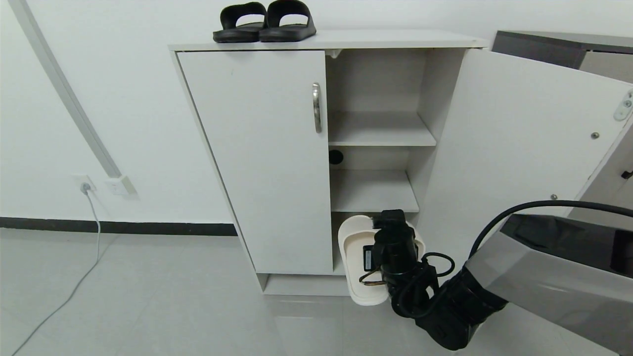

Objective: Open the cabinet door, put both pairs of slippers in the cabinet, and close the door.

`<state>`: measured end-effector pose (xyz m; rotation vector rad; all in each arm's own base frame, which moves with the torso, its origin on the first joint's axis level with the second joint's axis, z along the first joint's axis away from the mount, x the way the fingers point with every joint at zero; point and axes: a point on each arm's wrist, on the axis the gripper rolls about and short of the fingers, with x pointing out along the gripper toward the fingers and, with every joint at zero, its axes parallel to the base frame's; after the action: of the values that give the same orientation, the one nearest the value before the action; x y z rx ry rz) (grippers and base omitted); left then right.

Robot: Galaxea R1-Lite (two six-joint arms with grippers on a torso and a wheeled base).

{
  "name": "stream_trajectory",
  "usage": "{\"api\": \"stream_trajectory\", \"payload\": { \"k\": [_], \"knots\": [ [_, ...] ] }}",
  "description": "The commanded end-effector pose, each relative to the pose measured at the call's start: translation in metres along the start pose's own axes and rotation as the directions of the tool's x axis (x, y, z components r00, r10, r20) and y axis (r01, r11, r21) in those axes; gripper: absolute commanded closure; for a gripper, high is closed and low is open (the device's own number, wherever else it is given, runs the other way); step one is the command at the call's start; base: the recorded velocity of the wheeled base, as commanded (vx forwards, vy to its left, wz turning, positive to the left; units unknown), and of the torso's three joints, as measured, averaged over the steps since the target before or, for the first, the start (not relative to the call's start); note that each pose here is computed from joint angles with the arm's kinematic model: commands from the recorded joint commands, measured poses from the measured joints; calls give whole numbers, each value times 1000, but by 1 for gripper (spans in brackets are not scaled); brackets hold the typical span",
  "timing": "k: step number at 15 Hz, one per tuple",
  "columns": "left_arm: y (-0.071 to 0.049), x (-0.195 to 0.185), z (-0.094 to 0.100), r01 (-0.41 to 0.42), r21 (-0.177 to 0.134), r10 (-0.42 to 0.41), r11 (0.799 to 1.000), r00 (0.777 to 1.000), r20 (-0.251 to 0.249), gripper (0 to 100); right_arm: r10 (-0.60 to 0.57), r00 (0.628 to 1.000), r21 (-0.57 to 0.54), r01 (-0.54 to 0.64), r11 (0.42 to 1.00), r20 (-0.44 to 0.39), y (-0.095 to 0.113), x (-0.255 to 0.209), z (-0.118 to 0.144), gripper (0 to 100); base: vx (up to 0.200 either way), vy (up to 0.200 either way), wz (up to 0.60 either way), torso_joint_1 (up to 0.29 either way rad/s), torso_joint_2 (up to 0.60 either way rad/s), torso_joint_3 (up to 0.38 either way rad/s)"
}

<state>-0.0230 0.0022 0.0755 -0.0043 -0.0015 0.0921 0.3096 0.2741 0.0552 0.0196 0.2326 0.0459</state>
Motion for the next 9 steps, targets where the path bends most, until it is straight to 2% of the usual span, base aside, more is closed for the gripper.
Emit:
{"api": "stream_trajectory", "payload": {
  "k": [1, 6, 9],
  "knots": [
    [0, 0, 0, 0, 0, 0, 1000, 1000, -1, 100, -2, 1000, -8, 2, 1000, -9, 1, 3, -6, 100, 0, 0, 0, 2, 2, -198],
    [0, 0, 0, -1, 0, 1, 1000, 1000, -1, 100, -10, 1000, -5, 10, 1000, -6, 0, 7, -7, 100, 0, 0, 0, 4, 3, -202],
    [0, 0, 0, -1, -2, 1, 1000, 1000, -1, 100, 0, 999, 4, 0, 1000, 50, 1, 9, -5, 100, 0, 0, 0, 3, 5, -62]
  ]
}}
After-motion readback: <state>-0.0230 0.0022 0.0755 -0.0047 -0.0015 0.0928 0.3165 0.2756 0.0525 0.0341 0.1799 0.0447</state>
